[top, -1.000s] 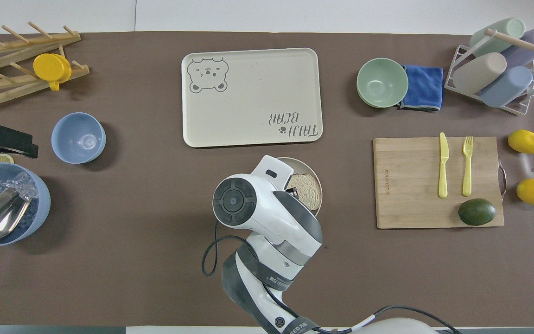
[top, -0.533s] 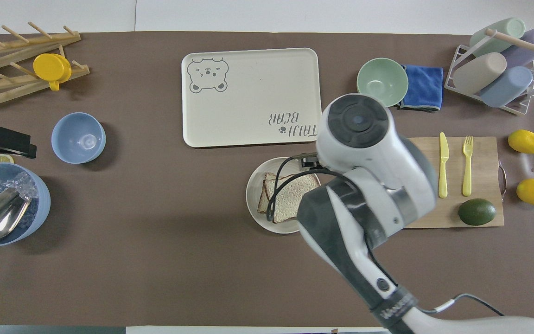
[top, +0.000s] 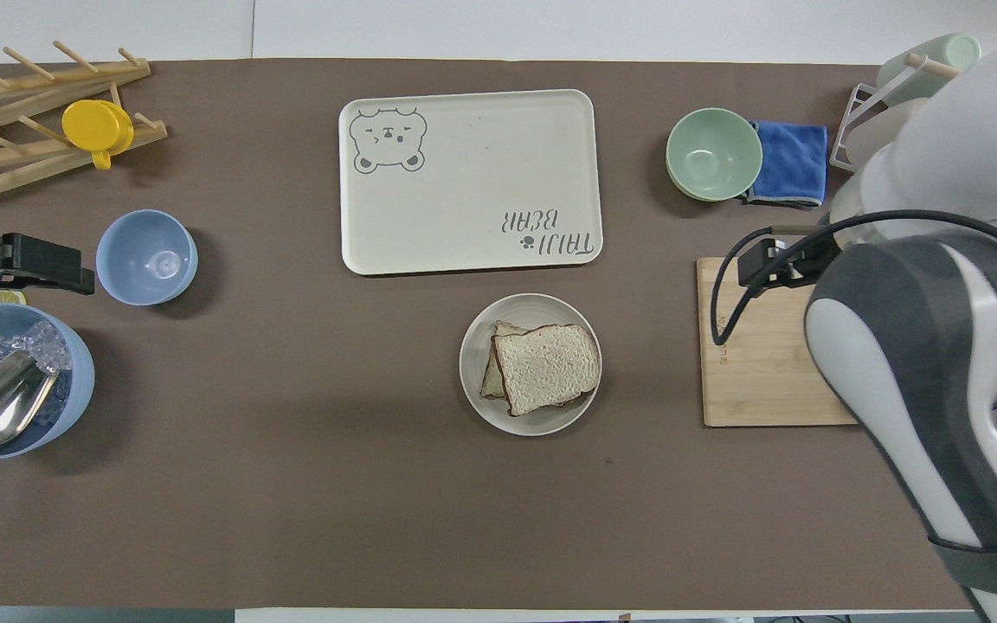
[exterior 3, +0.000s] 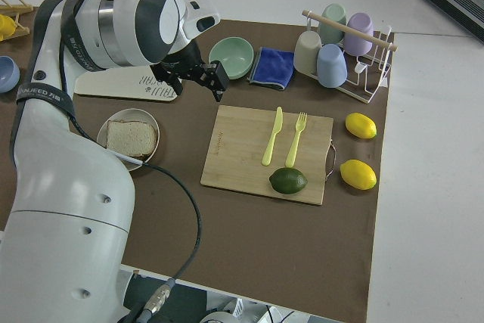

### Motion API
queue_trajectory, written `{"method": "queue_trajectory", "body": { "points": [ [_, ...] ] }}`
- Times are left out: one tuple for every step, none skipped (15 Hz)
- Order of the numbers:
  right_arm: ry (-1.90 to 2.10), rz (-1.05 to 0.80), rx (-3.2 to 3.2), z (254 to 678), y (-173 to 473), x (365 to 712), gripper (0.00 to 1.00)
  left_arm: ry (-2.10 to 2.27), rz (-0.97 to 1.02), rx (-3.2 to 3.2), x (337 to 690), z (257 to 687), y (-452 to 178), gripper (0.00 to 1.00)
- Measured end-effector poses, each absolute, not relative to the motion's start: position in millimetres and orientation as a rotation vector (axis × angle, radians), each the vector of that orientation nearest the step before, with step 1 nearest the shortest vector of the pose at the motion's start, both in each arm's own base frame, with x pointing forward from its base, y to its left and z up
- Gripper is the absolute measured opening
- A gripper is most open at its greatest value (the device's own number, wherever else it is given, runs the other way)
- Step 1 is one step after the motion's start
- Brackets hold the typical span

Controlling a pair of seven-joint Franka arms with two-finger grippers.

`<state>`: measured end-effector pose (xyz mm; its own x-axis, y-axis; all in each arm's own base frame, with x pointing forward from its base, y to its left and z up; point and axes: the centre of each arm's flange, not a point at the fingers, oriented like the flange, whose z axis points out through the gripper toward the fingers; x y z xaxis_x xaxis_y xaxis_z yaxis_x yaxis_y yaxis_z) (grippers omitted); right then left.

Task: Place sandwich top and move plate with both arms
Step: 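Withdraw the right gripper to the board while the left gripper reaches in, then grasp the rim of the white plate with the left gripper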

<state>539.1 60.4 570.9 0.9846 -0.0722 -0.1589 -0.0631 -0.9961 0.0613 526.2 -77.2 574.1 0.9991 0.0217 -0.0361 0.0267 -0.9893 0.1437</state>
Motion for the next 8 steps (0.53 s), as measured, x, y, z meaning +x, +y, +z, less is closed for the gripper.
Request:
{"method": "queue_trajectory", "body": {
  "points": [
    [-0.074, -0.266, 3.075, 574.1, 55.3, 535.4, 1.00, 0.028, -0.059, 2.980, 524.8, 560.1, -90.9, 1.00],
    [-0.050, -0.276, 3.077, 574.9, 50.2, 533.9, 1.00, 0.021, -0.073, 2.970, 521.9, 546.0, -106.2, 1.00],
    [-0.040, -0.284, 3.078, 573.8, 45.6, 533.8, 1.00, 0.014, -0.092, 2.969, 517.1, 530.8, -123.0, 1.00],
    [-0.040, -0.292, 3.078, 571.9, 41.5, 533.8, 1.00, 0.005, -0.103, 2.963, 511.7, 515.6, -140.3, 1.00],
    [-0.050, -0.300, 3.078, 569.8, 36.4, 533.7, 1.00, -0.006, -0.103, 2.947, 506.3, 501.6, -157.0, 1.00],
    [-0.057, -0.310, 3.079, 567.2, 29.7, 533.3, 1.00, -0.017, -0.099, 2.931, 500.9, 487.5, -172.4, 1.00],
    [-0.057, -0.319, 3.079, 564.8, 24.7, 532.5, 1.00, -0.023, -0.101, 2.918, 497.1, 474.6, -183.9, 1.00],
    [-0.059, -0.323, 3.080, 563.3, 21.6, 531.8, 1.00, -0.026, -0.106, 2.905, 495.0, 461.9, -195.6, 1.00]
  ]
}}
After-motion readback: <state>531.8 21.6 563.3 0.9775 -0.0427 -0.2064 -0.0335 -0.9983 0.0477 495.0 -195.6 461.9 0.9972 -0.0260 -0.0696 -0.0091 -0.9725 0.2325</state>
